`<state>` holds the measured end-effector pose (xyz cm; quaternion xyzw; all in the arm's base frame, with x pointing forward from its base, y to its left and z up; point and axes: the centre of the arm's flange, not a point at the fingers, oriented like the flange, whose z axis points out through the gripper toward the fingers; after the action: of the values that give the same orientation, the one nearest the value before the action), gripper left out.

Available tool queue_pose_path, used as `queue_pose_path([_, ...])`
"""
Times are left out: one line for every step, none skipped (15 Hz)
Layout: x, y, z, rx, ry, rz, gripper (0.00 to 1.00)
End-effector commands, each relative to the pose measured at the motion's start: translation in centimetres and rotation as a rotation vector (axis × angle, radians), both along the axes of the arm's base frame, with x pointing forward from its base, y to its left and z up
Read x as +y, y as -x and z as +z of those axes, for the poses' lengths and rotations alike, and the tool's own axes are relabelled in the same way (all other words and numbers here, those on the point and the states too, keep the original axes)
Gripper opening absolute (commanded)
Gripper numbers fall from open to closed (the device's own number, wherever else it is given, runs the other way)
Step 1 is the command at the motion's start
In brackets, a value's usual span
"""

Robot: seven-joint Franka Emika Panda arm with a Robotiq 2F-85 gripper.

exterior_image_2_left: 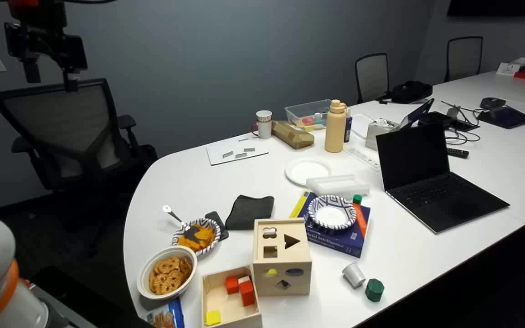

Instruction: Slide open the box on the table

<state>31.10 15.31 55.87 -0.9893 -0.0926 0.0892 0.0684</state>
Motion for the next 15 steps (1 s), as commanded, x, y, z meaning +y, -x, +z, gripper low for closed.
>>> queue_pose_path([0.0, 0.0, 0.1, -0.002, -0.001, 0.0, 1.0])
queue_pose_path([0.0, 0.0, 0.2, -0.004, -0.001, 0.0, 1.0])
queue_pose_path([0.0, 0.0, 0.2, -0.006, -0.002, 0.0, 1.0])
queue_pose_path([0.0, 0.0, 0.3, -0.007, -0.002, 0.0, 1.0])
queue_pose_path([0.0, 0.0, 0.3, -0.007, -0.002, 0.0, 1.0])
queue_pose_path([0.0, 0.0, 0.3, -0.007, -0.002, 0.0, 1.0])
queue_pose_path([-0.4, -0.9, 0.4, -0.01, -0.01, -0.033, 1.0])
queue_pose_path([-1.5, -2.2, 0.2, -0.024, -0.023, -0.105, 1.0])
queue_pose_path([-2.7, -3.3, -0.1, -0.038, -0.032, -0.168, 1.0])
queue_pose_path([-4.5, -4.7, -0.7, -0.049, -0.038, -0.222, 1.0])
queue_pose_path([-5.9, -5.6, -1.0, -0.057, -0.045, -0.274, 1.0])
queue_pose_path([-7.4, -6.5, -1.5, -0.062, -0.049, -0.331, 1.0])
queue_pose_path([-9.0, -7.3, -2.1, -0.06, -0.053, -0.389, 1.0])
queue_pose_path([-10.3, -7.9, -2.7, -0.06, -0.053, -0.446, 1.0])
queue_pose_path([-11.4, -8.3, -3.2, -0.055, -0.052, -0.503, 1.0])
